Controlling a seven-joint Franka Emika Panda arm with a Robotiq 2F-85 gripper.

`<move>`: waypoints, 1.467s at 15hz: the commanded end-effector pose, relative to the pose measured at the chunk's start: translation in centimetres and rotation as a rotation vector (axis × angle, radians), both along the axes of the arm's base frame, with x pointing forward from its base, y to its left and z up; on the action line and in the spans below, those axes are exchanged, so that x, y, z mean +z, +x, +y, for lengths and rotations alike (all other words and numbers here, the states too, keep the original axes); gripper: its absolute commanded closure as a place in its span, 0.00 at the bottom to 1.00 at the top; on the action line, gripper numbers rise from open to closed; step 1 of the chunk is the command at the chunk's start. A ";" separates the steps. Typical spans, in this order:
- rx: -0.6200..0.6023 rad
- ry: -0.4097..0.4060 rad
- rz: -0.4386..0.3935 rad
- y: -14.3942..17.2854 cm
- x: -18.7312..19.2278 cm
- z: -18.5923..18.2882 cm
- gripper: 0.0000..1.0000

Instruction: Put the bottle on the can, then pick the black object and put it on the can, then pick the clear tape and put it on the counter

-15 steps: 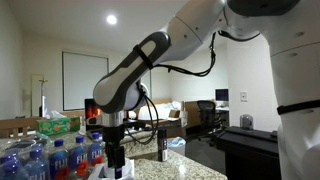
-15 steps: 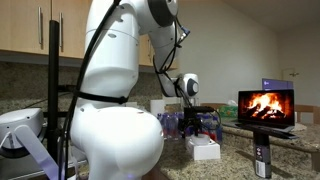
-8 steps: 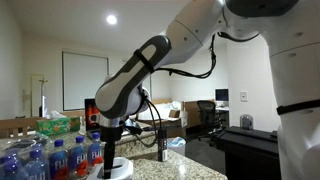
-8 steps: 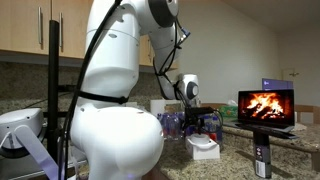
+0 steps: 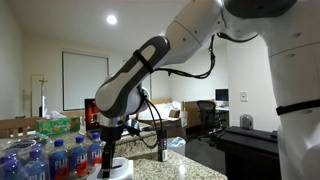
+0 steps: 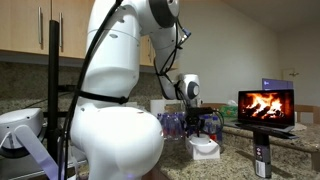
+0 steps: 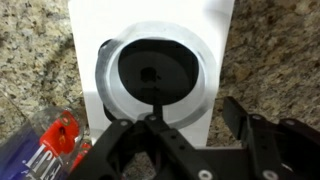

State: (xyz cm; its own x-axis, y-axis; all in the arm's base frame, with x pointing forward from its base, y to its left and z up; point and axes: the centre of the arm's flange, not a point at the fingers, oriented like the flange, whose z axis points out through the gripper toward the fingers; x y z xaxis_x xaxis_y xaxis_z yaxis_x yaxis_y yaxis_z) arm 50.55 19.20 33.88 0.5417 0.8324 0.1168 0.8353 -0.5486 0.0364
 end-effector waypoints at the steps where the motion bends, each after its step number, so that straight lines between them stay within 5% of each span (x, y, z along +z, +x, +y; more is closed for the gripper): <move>1: -0.054 -0.012 0.039 -0.5 -0.6 0.0 0.68; 4: -0.090 -0.024 0.043 -1.3 -0.6 0.2 0.87; 7: -0.136 -0.027 0.035 -1.8 -0.4 0.2 0.92; 14: -0.294 -0.001 0.040 -5.6 0.2 -2.5 0.89; 22: -0.543 0.050 -0.017 -10.1 1.3 -10.7 0.89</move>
State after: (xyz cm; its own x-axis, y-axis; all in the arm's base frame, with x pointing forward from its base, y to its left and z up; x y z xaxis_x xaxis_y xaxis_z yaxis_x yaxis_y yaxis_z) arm 42.72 11.55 33.72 0.8666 0.4881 0.1038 0.4919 -0.8706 -0.0127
